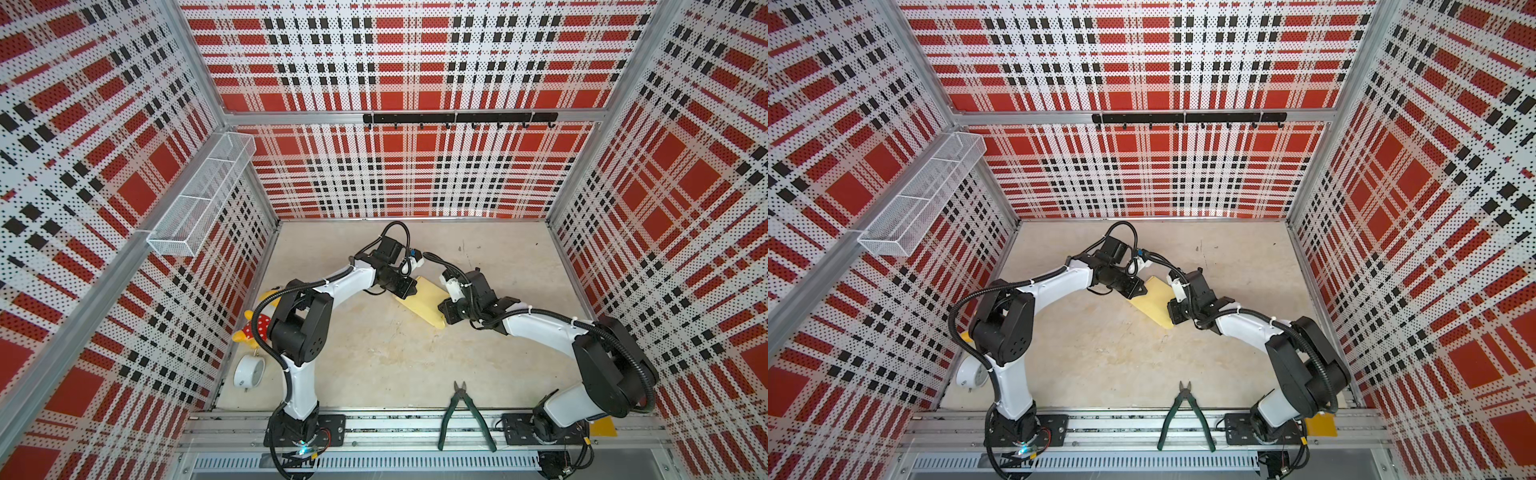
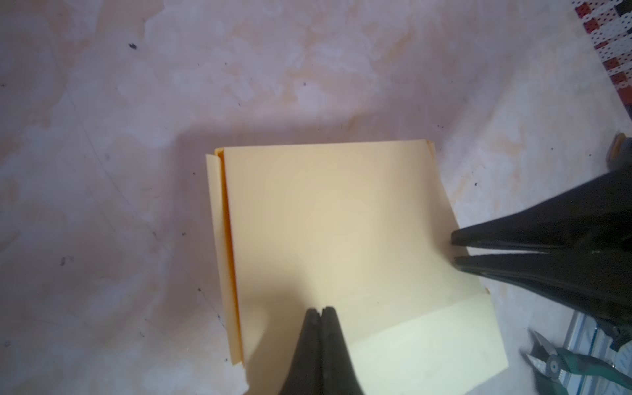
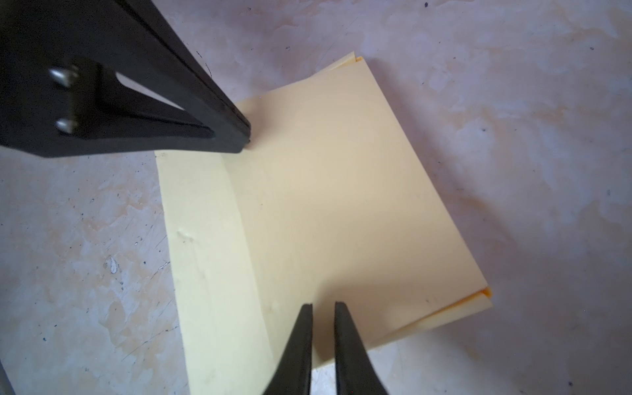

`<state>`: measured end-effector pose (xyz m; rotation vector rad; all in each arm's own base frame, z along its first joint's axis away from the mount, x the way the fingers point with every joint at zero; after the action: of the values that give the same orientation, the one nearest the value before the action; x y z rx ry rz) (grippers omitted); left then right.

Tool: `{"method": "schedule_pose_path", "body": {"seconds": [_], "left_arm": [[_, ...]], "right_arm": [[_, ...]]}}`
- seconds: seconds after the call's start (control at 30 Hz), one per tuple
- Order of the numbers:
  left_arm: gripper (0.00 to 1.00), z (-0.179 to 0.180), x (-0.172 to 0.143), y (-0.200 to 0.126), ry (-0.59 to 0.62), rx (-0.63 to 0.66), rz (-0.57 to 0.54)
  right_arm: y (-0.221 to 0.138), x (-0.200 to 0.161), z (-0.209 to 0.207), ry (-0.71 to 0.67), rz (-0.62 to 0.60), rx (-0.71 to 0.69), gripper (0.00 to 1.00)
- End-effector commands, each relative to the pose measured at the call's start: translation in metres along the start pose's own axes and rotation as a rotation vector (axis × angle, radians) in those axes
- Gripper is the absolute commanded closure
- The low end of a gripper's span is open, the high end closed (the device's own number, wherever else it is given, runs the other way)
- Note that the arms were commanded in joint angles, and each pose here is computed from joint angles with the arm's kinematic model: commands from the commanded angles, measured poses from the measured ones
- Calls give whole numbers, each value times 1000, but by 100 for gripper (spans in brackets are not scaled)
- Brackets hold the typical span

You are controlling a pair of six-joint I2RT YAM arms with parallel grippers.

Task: Assemble paper box
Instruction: Close the paper box at the center of the table.

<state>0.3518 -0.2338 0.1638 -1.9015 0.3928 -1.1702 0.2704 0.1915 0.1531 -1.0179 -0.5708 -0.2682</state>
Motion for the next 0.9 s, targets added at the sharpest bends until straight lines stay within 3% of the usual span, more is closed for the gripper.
{"method": "schedule_pose_path", "body": {"seconds": [0.0, 0.37, 0.6, 0.7, 0.87], "left_arm": [[100, 1, -11, 11, 7, 8, 55], [100, -2, -28, 31, -14, -24, 96], [100, -12, -3, 1, -1, -17, 7], [92, -11, 6, -12, 43, 47, -7], [87, 12, 5, -10, 25, 104, 38]], "right_arm": [[4, 4, 1, 0, -7, 21, 84], [13, 10, 16, 18, -16, 111, 84], [31, -3, -1, 39, 84, -6, 85], [32, -4, -4, 35, 118, -29, 88], [30, -8, -5, -6, 150, -28, 93]]}}
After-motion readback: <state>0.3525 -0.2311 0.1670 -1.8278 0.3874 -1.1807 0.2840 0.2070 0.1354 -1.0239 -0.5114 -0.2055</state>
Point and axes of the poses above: each gripper's point midway between its finger pads, its own y axis out along the fingers, its own z axis along the line the jaws close on, x = y × z, the point moved 10 cm from there along -y, back along the fingers, and after that the axes turned 13 degrees about y, right-handed, at the moved point
